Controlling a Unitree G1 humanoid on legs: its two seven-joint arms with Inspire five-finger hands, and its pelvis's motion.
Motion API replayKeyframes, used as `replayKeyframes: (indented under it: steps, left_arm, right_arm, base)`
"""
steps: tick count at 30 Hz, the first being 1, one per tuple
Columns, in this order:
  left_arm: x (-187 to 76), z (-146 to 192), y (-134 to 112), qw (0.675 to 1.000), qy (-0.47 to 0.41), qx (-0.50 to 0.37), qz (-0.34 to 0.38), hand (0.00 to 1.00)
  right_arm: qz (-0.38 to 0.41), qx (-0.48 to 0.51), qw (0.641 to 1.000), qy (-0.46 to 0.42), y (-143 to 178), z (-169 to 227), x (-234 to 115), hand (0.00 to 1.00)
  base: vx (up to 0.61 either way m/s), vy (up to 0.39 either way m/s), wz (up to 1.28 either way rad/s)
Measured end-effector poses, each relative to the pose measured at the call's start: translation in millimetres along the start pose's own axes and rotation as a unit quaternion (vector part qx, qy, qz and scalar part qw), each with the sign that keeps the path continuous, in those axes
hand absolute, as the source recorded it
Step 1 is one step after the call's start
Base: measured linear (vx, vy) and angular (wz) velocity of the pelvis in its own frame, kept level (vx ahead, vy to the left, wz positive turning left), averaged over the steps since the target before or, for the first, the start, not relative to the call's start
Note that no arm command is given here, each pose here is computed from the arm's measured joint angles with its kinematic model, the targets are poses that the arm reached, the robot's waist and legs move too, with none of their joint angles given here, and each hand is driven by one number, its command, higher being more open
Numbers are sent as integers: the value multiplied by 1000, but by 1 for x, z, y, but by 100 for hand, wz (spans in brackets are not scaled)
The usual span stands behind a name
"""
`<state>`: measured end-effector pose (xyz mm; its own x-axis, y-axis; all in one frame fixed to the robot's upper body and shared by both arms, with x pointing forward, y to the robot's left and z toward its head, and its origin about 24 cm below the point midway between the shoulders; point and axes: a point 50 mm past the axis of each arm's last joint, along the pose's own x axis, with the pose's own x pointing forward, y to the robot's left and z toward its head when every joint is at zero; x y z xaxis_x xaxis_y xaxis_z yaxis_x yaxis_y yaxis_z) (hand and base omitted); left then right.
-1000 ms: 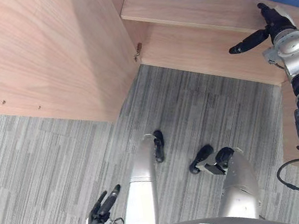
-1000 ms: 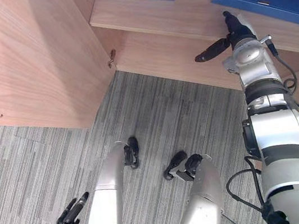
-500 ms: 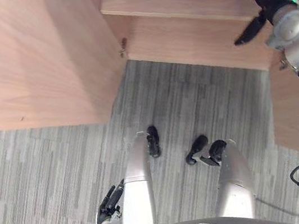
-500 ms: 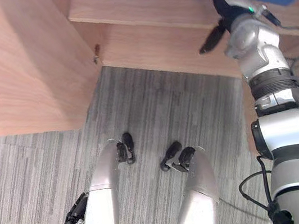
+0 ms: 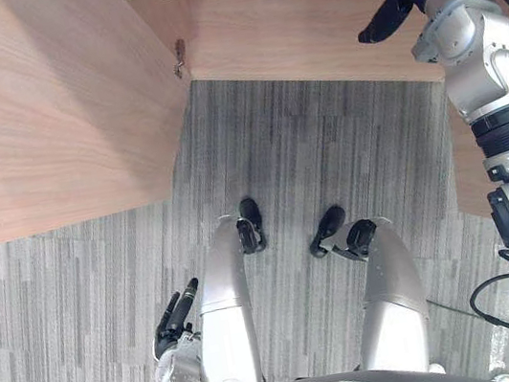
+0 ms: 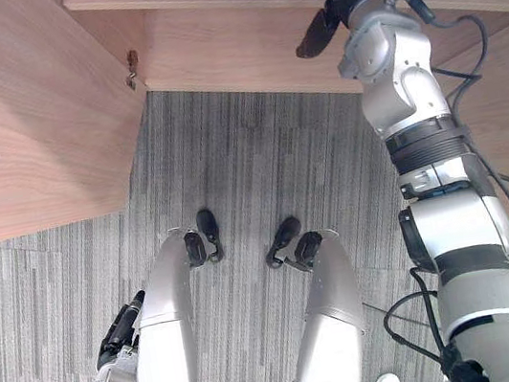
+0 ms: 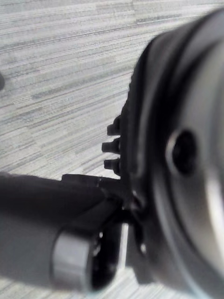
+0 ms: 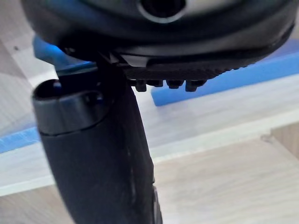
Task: Walk over to the cabinet, pick up the folder, carry it to the office cabinet, place the folder inside the office cabinet, then close the office cabinet door
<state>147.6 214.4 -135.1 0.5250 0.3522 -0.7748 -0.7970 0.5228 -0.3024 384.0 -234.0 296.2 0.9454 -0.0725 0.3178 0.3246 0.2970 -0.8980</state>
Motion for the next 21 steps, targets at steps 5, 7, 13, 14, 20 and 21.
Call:
replayKeyframes:
  steps: [5, 7, 13, 14, 20, 21]
  left_arm:
    - [0, 2, 3, 1000, -6, -1, 3, 100]
    - [0, 3, 2, 1000, -7, -2, 2, 100]
    - [0, 4, 3, 1000, -11, 1, 2, 100]
    - [0, 6, 3, 1000, -14, 3, 1, 100]
    - [-1, 8, 21, 999, -20, 30, 18, 100]
    - [-2, 7, 24, 999, -19, 34, 21, 100]
  right_arm:
    - [-27, 97, 995, 24, -14, -13, 5, 100]
    - [-36, 104, 994, 23, -13, -12, 5, 100]
    - [0, 134, 990, 34, 21, -21, -3, 100]
    - [6, 135, 990, 43, 27, -28, -6, 100]
    - [82, 130, 979, 135, 79, -77, -25, 100]
    - [95, 128, 976, 151, 88, -85, -30, 100]
  base:
    - [-55, 17, -3]
    - [-56, 3, -9]
    - [-13, -15, -1]
    - [40, -56, 16]
    - [104, -62, 13]
    - [161, -64, 27]
